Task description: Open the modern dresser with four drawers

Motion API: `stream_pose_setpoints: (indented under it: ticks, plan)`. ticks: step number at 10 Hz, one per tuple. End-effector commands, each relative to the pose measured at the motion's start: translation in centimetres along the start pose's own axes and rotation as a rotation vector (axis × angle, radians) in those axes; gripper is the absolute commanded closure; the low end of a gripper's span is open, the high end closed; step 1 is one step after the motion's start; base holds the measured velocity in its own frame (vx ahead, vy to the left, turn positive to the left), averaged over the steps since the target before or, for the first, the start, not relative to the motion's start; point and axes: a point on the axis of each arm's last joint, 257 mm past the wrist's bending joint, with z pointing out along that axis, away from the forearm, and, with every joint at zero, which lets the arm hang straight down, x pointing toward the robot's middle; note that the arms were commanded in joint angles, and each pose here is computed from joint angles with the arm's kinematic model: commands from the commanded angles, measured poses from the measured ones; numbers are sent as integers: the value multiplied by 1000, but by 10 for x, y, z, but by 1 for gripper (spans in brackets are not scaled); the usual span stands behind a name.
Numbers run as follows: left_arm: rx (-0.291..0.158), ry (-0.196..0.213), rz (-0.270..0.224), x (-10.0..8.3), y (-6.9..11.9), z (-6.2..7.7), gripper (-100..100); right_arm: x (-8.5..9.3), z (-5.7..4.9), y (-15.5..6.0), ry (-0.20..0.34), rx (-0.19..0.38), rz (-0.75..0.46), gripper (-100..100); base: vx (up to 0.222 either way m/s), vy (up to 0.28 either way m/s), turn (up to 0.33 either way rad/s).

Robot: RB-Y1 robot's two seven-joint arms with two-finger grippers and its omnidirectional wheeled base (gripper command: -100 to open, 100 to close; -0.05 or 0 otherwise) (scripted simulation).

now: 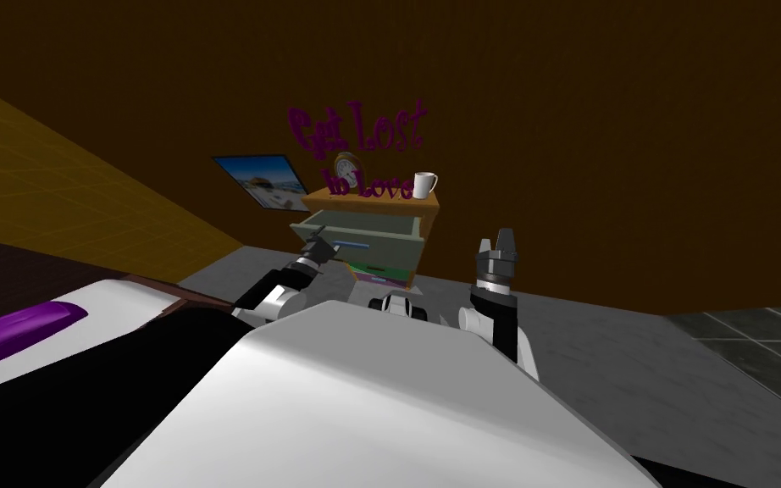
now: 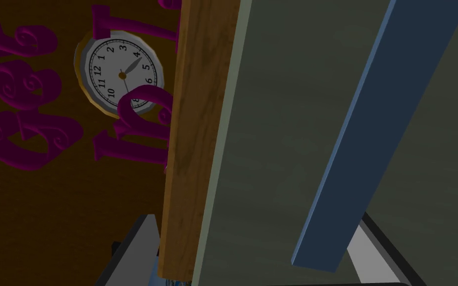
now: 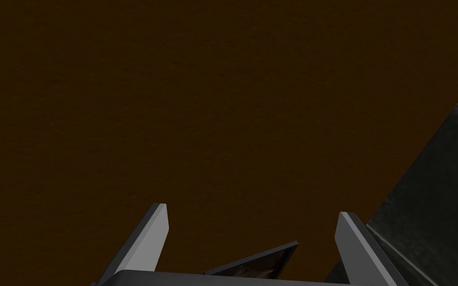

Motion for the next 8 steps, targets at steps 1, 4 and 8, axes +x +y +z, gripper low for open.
stream_pose_setpoints:
  ticks: [1, 4, 8]
  plan:
    - [4, 14, 1, 1, -18, -1, -100, 0, 0, 0, 0, 0, 0, 0, 13, -37, 24]
    - [-32, -7, -5, -6, -2, -2, 0, 0, 0, 0, 0, 0, 0, 0, 5, -4, 2]
    - [-42, -12, -6, -8, 2, -3, 0, 0, 0, 0, 0, 0, 0, 0, 0, 0, 0]
